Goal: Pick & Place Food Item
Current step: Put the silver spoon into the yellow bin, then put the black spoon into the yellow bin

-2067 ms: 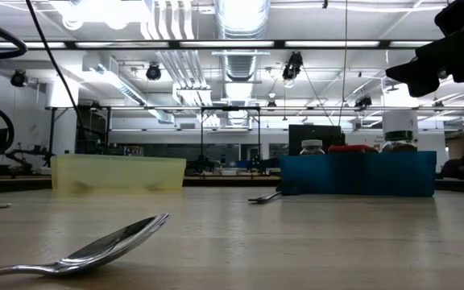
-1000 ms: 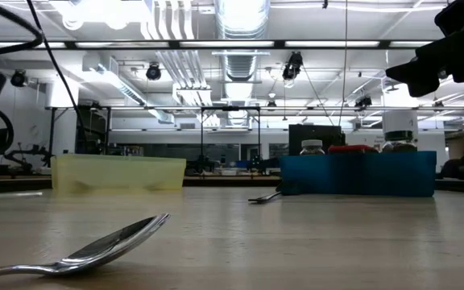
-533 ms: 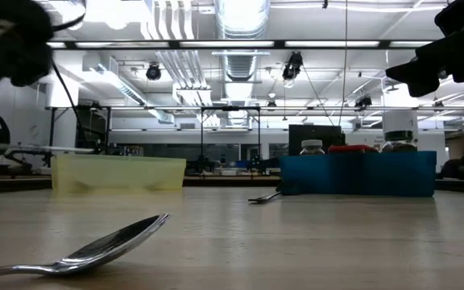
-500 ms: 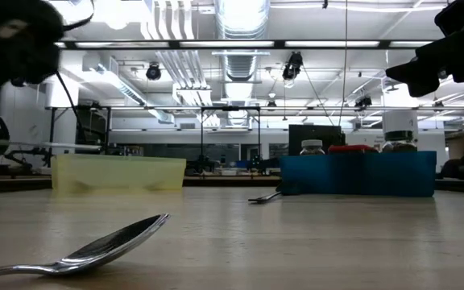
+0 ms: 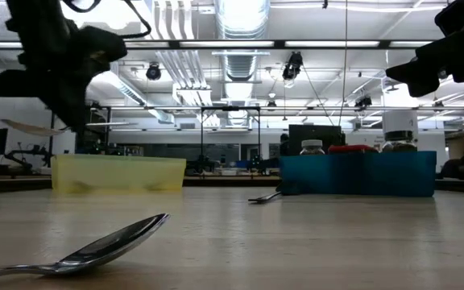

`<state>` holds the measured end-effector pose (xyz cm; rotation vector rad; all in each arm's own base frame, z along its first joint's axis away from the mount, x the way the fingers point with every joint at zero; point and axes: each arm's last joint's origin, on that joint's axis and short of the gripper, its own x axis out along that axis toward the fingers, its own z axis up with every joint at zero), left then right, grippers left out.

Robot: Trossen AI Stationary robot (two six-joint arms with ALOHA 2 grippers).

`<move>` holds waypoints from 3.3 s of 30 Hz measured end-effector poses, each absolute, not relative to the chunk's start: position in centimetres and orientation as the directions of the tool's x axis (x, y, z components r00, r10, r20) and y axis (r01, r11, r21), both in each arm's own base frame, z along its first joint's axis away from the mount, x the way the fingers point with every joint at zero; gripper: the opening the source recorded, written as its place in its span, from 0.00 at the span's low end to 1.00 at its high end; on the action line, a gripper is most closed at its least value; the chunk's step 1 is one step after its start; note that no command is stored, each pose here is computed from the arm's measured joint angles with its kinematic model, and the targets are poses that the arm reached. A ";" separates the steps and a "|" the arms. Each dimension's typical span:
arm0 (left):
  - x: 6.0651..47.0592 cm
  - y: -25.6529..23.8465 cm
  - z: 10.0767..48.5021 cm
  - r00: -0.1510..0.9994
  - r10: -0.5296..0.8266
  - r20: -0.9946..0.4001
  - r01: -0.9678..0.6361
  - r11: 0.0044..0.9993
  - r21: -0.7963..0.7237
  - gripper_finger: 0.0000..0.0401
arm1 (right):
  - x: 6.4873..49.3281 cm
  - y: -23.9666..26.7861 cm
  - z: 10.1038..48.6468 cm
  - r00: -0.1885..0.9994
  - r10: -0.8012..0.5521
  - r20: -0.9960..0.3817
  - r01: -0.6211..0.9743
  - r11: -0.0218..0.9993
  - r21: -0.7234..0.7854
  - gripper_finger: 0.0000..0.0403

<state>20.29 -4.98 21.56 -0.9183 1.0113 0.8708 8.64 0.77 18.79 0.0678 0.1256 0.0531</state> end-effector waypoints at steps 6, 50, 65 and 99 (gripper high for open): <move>19.0 -1.8 23.4 0.315 0.314 -0.896 -0.920 0.332 -0.208 0.02 | 8.6 0.8 18.8 0.991 0.057 -0.123 -0.049 0.996 0.069 0.75; 19.7 14.9 18.9 -0.109 0.343 -0.933 -0.973 0.156 0.171 0.02 | 8.6 0.8 18.8 0.991 0.057 -0.123 -0.049 0.996 0.069 0.75; 20.2 15.3 17.8 -0.122 0.330 -0.936 -0.966 0.176 0.188 0.10 | 8.6 0.8 18.8 0.991 0.057 -0.123 -0.049 0.996 0.069 0.75; 20.7 10.2 24.6 0.192 0.488 -0.852 -0.977 0.177 -0.119 0.43 | 8.6 0.8 18.8 0.991 0.057 -0.123 -0.049 0.996 0.070 0.75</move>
